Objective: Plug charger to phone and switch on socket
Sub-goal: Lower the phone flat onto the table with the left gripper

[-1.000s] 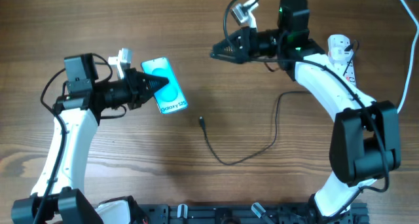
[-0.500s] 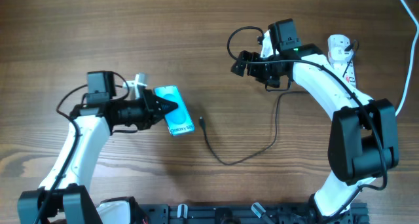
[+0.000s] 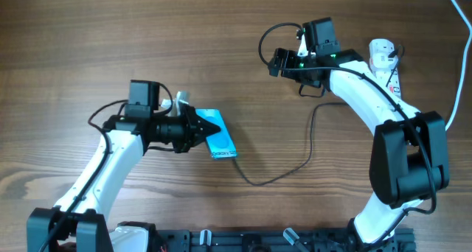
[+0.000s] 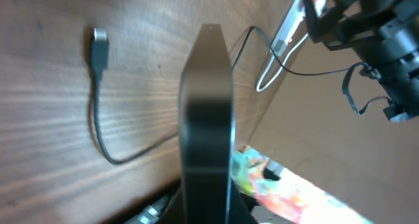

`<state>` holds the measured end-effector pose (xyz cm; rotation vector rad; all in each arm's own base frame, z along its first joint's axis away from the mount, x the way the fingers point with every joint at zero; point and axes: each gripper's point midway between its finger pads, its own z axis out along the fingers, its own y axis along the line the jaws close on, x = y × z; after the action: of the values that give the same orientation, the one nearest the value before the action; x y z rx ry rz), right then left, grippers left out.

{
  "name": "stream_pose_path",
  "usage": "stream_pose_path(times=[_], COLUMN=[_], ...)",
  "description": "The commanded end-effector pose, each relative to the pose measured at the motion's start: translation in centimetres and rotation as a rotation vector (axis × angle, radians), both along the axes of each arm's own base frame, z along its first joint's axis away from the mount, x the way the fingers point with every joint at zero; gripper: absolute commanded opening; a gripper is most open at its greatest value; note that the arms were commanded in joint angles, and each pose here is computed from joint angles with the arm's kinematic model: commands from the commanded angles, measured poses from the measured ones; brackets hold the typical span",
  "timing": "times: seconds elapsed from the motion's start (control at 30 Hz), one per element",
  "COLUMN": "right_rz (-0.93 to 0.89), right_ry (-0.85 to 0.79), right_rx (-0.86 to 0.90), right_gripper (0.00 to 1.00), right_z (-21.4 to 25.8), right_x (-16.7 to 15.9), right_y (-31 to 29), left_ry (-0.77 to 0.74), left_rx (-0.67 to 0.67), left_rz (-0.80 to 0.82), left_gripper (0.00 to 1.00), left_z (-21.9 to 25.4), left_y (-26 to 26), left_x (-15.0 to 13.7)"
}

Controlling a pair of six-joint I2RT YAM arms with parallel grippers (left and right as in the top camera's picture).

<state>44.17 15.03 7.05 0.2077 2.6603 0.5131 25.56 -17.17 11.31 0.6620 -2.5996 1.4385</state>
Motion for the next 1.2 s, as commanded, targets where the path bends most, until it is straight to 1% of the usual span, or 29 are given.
stream_pose_path(times=[0.0,0.07,0.13,0.23,0.3,0.4,0.57,0.7,0.77,0.83,0.87,0.93,0.97,1.0,1.03,1.17], right_rz=[0.003,0.003,0.003,0.003,0.004,0.003,0.003,0.003,0.003,0.003,0.003,0.003,0.004,0.003,0.003,0.003], right_ry=[-0.015,-0.019,-0.024,-0.028,-0.03,-0.03,-0.03,-0.03,-0.029,-0.03,-0.03,-0.03,-0.03,-0.03,-0.03,-0.03], right_rx=[-0.027,-0.026,-0.025,-0.024,-0.023,-0.023,-0.023,-0.023,-0.022,-0.023,-0.023,-0.023,-0.023,-0.023,-0.023,-0.023], right_gripper=[1.0,1.0,1.0,1.0,1.0,1.0,1.0,1.0,1.0,1.0,1.0,1.0,1.0,1.0,1.0,1.0], right_z=[-0.4,-0.3,-0.2,-0.2,-0.2,-0.2,-0.2,-0.2,-0.2,-0.2,-0.2,-0.2,-0.2,-0.2,-0.2,-0.2], right_x=[0.4,0.5,0.6,0.7,0.7,0.7,0.7,0.7,0.7,0.7,0.7,0.7,0.7,0.7,0.7,0.7], right_y=[-0.2,-0.2,-0.2,-0.2,-0.1,-0.1,-0.1,-0.1,-0.1,-0.1,-0.1,-0.1,-0.1,-0.1,-0.1,-0.1], left_ry=[0.162,0.212,0.232,0.204,0.163,0.175,0.297,0.272,0.267,0.298,0.322,0.34,0.34,0.333,0.335,0.324], left_rx=[-0.045,-0.074,-0.14,-0.264,-0.318,-0.327,-0.346,-0.392,-0.43,-0.476,-0.5,-0.514,-0.516,-0.519,-0.522,-0.529], left_rz=[0.076,0.078,0.047,-0.033,-0.073,-0.06,0.008,-0.02,-0.05,-0.083,-0.099,-0.102,-0.101,-0.101,-0.099,-0.1], left_gripper=[0.04,0.04,0.04,0.04,0.04,0.04,0.04,0.05,0.09,0.13,0.17,0.2,0.25,0.21,0.04,0.04], left_z=[0.6,1.0,2.1,4.4,5.6,5.9,6.2,7.5,8.4,9.6,10.4,11.0,11.2,11.4,11.6,12.1], left_y=[-1.0,-1.6,-2.5,-3.6,-4.0,-4.0,-4.1,-4.4,-4.6,-4.8,-4.8,-4.9,-4.9,-4.9,-5.0,-5.0], left_x=[-0.6,-1.0,-1.4,-1.8,-1.7,-1.3,-0.8,-0.5,-0.6,-0.9,-0.9,-0.8,-0.7,-0.5,-0.4,-0.1])
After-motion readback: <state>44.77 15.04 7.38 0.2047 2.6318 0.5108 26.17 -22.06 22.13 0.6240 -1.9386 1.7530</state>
